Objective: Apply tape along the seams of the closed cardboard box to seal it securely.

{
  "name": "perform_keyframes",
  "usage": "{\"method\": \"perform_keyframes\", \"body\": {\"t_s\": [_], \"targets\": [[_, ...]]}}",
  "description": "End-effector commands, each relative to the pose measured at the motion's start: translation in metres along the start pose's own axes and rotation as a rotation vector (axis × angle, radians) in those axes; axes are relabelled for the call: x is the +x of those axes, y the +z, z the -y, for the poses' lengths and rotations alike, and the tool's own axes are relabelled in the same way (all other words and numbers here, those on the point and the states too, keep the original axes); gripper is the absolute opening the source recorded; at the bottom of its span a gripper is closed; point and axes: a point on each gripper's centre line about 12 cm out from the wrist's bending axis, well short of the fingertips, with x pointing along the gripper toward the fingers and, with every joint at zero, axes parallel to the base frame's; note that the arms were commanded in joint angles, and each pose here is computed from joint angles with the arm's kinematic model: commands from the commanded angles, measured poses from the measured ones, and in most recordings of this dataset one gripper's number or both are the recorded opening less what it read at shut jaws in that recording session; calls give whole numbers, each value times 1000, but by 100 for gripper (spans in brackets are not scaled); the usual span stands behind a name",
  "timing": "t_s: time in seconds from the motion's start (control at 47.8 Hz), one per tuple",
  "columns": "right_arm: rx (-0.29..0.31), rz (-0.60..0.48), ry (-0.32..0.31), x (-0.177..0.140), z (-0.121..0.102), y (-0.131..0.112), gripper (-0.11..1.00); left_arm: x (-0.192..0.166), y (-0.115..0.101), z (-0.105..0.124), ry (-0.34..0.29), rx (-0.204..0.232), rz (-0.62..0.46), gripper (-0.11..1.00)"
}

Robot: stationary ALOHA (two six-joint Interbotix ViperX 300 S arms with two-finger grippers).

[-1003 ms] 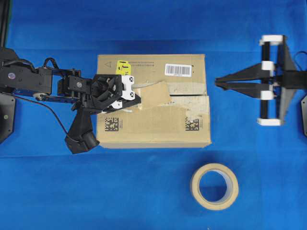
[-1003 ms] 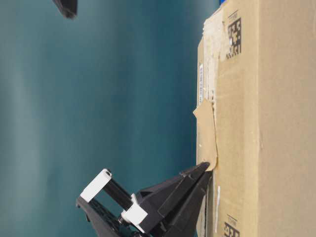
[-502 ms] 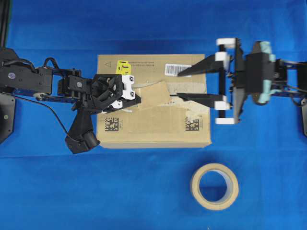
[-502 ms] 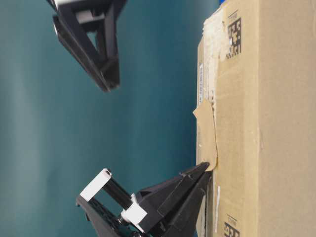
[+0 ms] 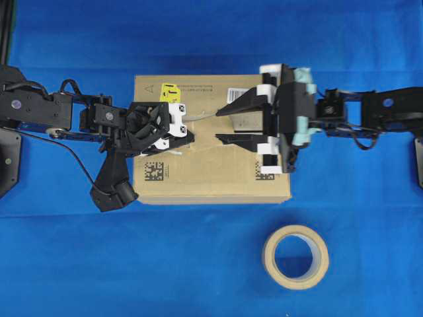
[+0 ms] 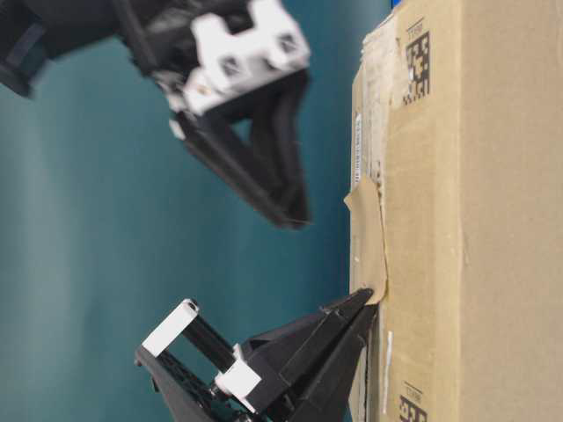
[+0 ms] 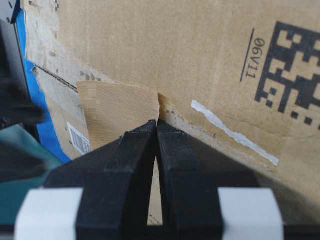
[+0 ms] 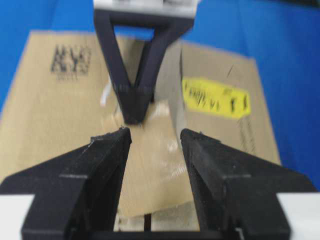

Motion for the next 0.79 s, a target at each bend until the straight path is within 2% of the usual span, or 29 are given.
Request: {"method": "perform_keyframes", "body": {"t_s": [0.0,0.376,0.773], "targets": [[9,15,-4,6,1,8,53,-4,-2,-12,37,-6,-4,0],[35,-95,-22,20,7,-19,53,-4,-2,-12,37,-11,-5,0],[38,-100,-23,20,7,-19,53,-3,1,-15,41,-39,2,1]]}}
